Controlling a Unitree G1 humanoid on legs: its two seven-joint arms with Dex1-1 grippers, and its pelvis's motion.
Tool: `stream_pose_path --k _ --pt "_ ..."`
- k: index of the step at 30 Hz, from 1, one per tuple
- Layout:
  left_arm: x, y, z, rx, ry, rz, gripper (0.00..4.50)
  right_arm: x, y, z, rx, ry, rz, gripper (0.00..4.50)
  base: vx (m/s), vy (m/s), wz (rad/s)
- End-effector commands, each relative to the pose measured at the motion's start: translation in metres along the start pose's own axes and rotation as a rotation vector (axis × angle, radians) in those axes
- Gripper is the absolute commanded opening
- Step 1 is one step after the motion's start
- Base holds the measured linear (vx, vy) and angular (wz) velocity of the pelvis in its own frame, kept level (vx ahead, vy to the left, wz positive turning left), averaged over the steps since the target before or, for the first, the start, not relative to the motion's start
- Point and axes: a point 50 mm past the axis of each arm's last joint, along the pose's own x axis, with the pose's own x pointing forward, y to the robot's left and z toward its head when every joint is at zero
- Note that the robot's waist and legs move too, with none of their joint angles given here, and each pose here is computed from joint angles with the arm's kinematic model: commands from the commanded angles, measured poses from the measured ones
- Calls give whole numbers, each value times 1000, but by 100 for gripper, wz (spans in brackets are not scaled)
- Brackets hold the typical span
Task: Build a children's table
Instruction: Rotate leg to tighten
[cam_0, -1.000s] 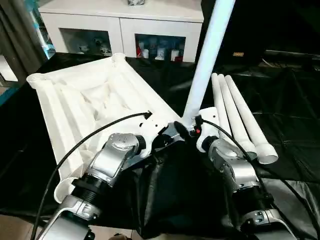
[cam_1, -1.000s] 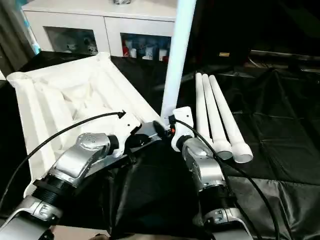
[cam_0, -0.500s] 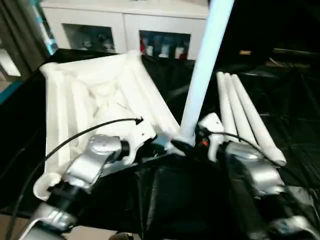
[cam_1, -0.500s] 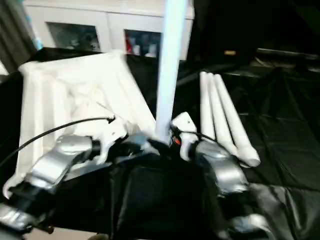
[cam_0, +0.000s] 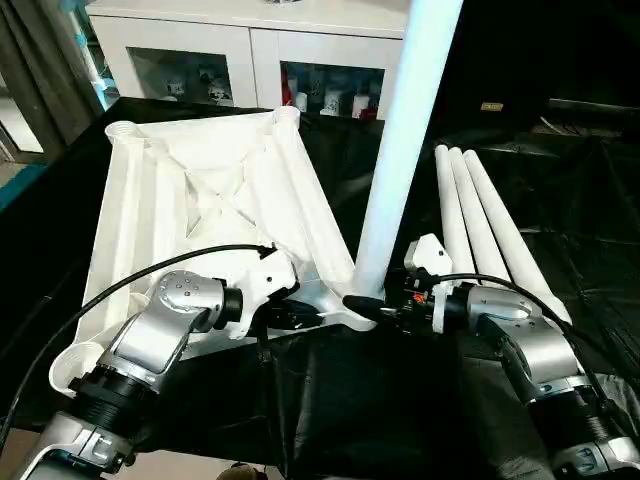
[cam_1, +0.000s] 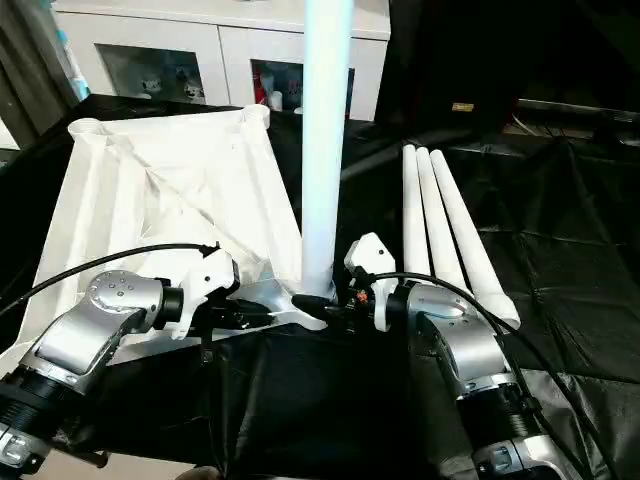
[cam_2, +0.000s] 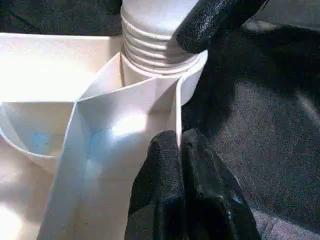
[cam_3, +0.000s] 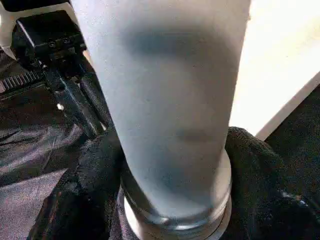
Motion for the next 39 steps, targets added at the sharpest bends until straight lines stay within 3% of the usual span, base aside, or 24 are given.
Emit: stream_pose_path --k 1,4,11,18,20,21,26,31,39 --pt "3 0 9 25 -36 4 0 3 4 -9 37 10 -11 273 0 0 0" --pt "7 4 9 16 -35 59 0 5 -1 -16 64 13 -113 269 0 0 0" --pt "35 26 24 -72 -57 304 0 28 -17 -35 242 13 -491 267 0 0 0" --pt "57 32 40 -122 -79 407 0 61 -14 -31 335 -1 -597 267 0 0 0" --pt "60 30 44 -108 -94 380 0 68 -12 -25 313 -16 -561 267 0 0 0" --pt "60 30 44 -106 -96 377 0 69 -12 -24 310 -19 -556 323 0 0 0" --pt "51 23 41 -41 -120 276 0 60 -15 -18 229 -31 -477 363 0 0 0" --pt "39 13 33 -9 -118 162 0 43 -19 -12 142 -28 -374 363 0 0 0" --pt "14 7 18 22 -81 36 0 9 -11 -2 -28 9 -95 363 0 0 0"
